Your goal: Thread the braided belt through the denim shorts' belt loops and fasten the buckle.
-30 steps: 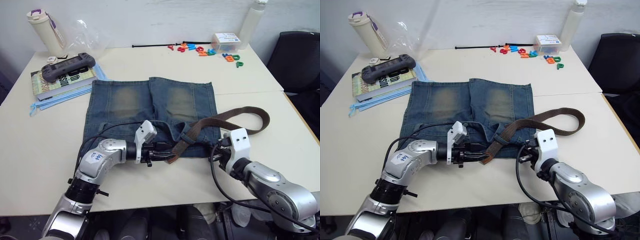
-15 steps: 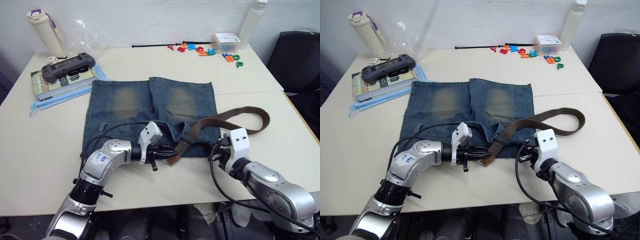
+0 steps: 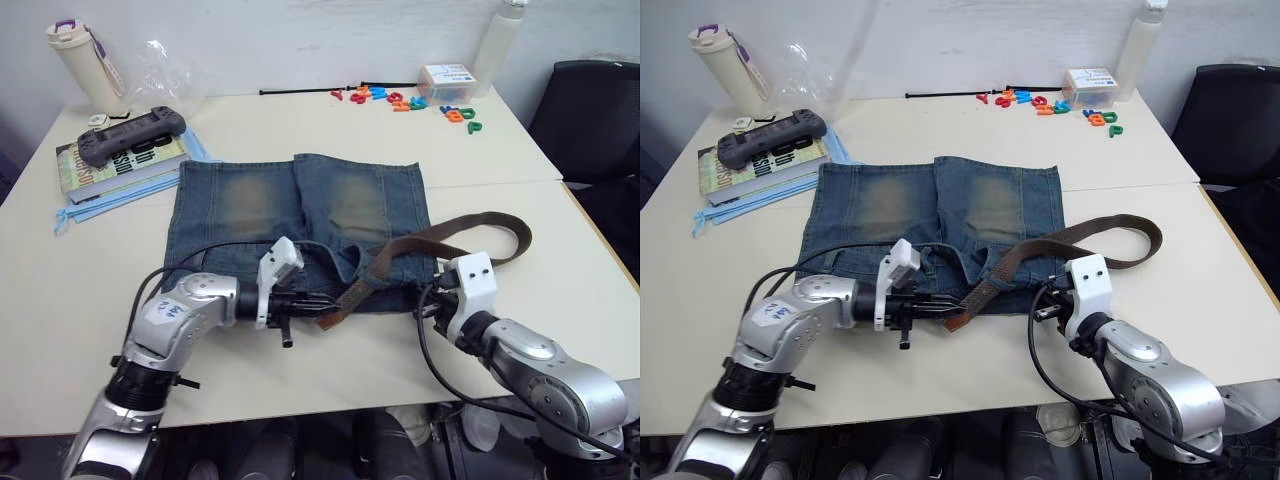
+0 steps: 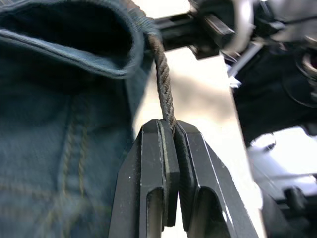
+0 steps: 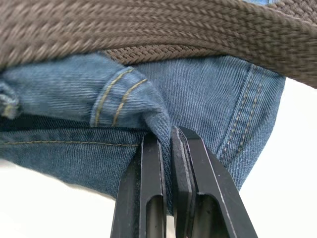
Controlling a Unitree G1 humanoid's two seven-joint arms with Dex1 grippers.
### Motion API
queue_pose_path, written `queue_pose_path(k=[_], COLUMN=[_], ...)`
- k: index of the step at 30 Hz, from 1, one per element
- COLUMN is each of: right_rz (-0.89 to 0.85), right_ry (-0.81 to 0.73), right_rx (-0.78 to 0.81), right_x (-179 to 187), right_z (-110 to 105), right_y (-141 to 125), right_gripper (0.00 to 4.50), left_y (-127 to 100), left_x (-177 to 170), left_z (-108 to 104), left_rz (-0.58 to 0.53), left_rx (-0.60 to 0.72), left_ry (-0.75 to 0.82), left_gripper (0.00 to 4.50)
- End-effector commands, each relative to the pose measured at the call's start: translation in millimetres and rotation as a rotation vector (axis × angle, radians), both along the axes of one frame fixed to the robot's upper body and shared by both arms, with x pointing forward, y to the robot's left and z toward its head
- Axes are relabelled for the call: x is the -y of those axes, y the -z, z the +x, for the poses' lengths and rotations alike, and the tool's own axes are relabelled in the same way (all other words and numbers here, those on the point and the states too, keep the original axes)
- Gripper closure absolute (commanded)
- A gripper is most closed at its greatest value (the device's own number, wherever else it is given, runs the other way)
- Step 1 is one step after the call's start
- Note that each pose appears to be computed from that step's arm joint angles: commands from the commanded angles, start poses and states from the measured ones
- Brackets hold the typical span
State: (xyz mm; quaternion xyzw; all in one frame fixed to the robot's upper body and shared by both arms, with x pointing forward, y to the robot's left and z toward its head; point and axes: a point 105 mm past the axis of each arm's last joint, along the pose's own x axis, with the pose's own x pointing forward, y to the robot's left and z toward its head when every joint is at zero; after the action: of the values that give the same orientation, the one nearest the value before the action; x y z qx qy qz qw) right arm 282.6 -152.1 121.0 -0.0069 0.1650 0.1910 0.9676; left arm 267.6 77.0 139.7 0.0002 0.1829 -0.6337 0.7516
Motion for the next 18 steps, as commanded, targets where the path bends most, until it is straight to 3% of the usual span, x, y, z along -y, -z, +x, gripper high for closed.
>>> queue_pose_path(k=[1,9,18], right_rz=[-0.058,-0.125,-0.141], right_ry=[0.093,0.125,0.160], right_rx=[0.036,0.031,0.013], right_x=[29.4,60.3,70.4], right_z=[4.9,8.2,10.4], right_y=[-8.4,-16.5,-16.0], right_gripper=[4.50,4.50,4.50], left_y=[-18.4,-18.9,-16.6], left_x=[-17.0,-31.8,-30.6], left_z=[-3.4,17.1,16.6], left_rz=[-0.029,-0.005,-0.007], left_rx=[0.036,0.061,0.061], left_ry=[0.008,-0.068,-0.067], left_gripper=[4.42,4.42,4.42])
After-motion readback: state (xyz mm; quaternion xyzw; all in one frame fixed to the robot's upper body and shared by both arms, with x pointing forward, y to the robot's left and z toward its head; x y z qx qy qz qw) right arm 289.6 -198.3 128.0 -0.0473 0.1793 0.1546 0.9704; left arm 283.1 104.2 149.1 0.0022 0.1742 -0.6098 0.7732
